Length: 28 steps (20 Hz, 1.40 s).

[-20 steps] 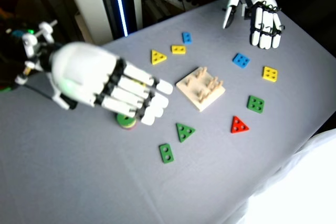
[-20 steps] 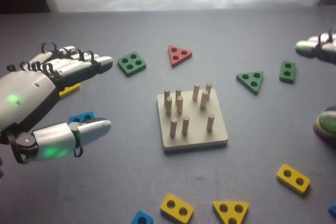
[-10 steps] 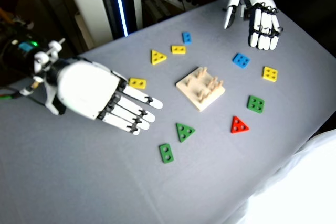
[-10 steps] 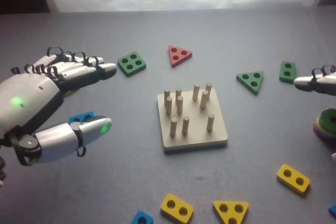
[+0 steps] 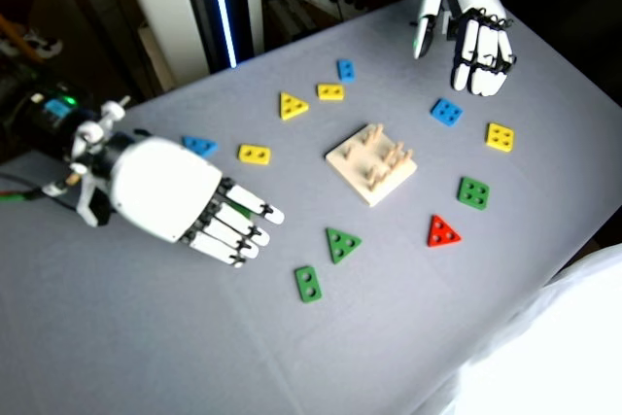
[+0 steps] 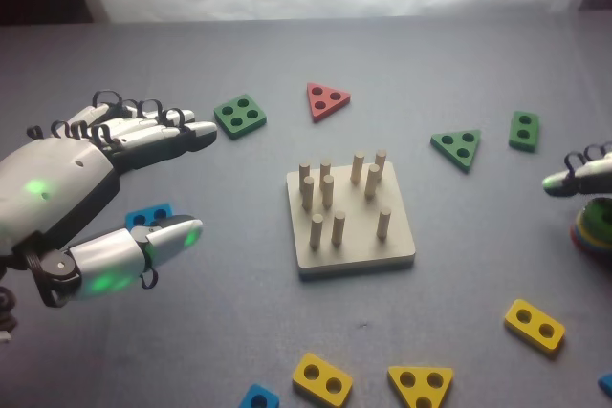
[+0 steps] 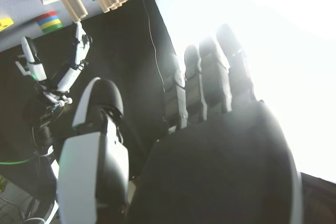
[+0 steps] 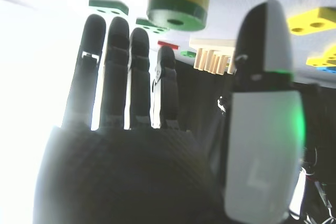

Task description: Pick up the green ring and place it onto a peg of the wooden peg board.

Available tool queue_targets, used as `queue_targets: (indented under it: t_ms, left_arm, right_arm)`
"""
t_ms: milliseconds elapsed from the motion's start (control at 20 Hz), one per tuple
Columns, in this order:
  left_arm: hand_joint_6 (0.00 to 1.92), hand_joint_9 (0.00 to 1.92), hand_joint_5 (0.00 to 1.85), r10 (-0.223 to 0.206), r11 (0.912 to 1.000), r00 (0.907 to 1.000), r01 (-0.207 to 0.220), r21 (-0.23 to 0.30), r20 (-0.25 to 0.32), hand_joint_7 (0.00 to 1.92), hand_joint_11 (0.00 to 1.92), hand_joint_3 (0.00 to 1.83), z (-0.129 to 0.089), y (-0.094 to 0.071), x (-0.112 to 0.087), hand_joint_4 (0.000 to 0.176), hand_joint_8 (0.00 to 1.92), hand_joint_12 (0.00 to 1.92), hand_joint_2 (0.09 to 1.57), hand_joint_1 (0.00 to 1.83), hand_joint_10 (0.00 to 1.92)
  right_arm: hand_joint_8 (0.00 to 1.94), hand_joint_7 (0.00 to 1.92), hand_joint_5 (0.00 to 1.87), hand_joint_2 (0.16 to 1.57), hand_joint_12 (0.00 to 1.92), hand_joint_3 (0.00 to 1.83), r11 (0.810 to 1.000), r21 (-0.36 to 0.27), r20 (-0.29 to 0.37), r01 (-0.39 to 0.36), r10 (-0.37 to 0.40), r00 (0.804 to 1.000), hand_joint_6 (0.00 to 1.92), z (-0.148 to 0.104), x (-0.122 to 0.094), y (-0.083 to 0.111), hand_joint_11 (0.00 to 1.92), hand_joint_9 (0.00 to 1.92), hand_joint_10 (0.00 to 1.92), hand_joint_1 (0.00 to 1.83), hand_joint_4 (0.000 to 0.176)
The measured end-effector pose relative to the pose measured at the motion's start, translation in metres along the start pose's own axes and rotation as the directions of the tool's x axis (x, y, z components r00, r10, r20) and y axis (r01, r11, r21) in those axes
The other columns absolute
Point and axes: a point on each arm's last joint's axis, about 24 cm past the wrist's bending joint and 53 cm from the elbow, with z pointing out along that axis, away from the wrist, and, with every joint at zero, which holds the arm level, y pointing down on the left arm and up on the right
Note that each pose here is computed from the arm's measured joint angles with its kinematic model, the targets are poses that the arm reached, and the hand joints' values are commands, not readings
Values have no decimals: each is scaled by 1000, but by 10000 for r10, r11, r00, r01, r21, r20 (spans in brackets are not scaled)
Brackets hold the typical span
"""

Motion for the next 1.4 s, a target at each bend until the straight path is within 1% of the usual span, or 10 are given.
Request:
queue_targets:
  t_ms: [150, 300, 650, 800, 950, 1050, 1150, 1250, 1350, 1400]
  left_arm:
    - [1, 306, 406, -53, 10000, 10000, 53, -10, -28, 351, 0, 1, 0, 0, 2, 50, 3, 735, 1289, 562, 4]
    - [3, 309, 415, -53, 10000, 10000, 53, -14, -28, 368, 0, 3, 0, 1, 2, 41, 5, 742, 1297, 515, 3]
    - [4, 300, 482, -134, 9999, 9999, 134, -4, -5, 384, 0, 0, 0, 0, 1, 28, 2, 628, 1297, 564, 2]
    - [2, 302, 495, -143, 9999, 9999, 143, -16, -13, 384, 0, 1, 0, 1, 1, 28, 1, 641, 1302, 538, 1]
    - [0, 315, 499, -187, 9998, 9998, 187, -35, -11, 402, 0, 2, 0, 1, 2, 37, 3, 637, 1308, 519, 4]
    - [8, 333, 533, -204, 9998, 9998, 204, -36, -21, 427, 0, 0, -1, 1, 2, 4, 7, 643, 1308, 580, 7]
    - [4, 332, 543, -209, 9998, 9998, 209, -41, -21, 427, 0, 0, -1, 1, 2, 3, 3, 609, 1311, 585, 3]
    - [2, 341, 546, -212, 9998, 9998, 212, -48, -24, 434, 0, 0, -1, 2, 2, 11, 3, 634, 1311, 593, 4]
    - [1, 348, 552, -227, 9997, 9997, 226, -85, -71, 435, 0, 0, -2, 3, 3, 8, 1, 646, 1310, 597, 3]
    - [1, 356, 555, -209, 9997, 9998, 209, -82, -73, 438, 0, 1, -2, 3, 3, 3, 0, 684, 1314, 601, 3]
  right_arm:
    - [4, 653, 585, 968, 1196, 1, 10000, 4, -24, 21, -21, 10000, 3, 2, 0, 1, 307, 744, 26, 1087, 85]
    - [12, 763, 696, 983, 1212, 1, 9999, -69, 6, 86, -86, 10000, 6, 2, -2, 3, 392, 862, 53, 1185, 42]
    - [24, 881, 821, 991, 1367, 0, 9994, 8, -52, 355, -355, 9994, 7, 5, -3, 3, 625, 1016, 152, 1246, 0]
    - [10, 919, 841, 997, 1339, 0, 9993, 22, -55, 381, -381, 9993, 0, 5, -3, 3, 653, 889, 512, 1262, 0]
    - [0, 899, 805, 1006, 1348, 4, 9992, 34, -65, 391, -391, 9992, 0, 5, -3, 2, 616, 852, 572, 1273, 0]
    - [11, 910, 832, 1005, 1419, 1, 9992, 45, -76, 399, -399, 9992, 2, 5, -3, 2, 599, 763, 825, 1291, 0]
    - [41, 940, 873, 990, 1526, 0, 9989, 46, -80, 467, -466, 9989, 4, 5, -3, 2, 634, 711, 1109, 1327, 0]
    - [810, 686, 929, 969, 1682, 0, 9983, 59, -75, 574, -574, 9983, 3, 6, -3, 3, 657, 668, 1407, 1377, 0]
    - [1169, 588, 956, 976, 1736, 1, 9969, 121, -109, 773, -772, 9970, 7, 7, -4, 2, 712, 697, 1547, 1400, 0]
    - [1388, 572, 1041, 1066, 1802, 0, 9964, 132, -121, 833, -832, 9965, 668, 8, -4, 2, 731, 710, 1666, 1237, 0]
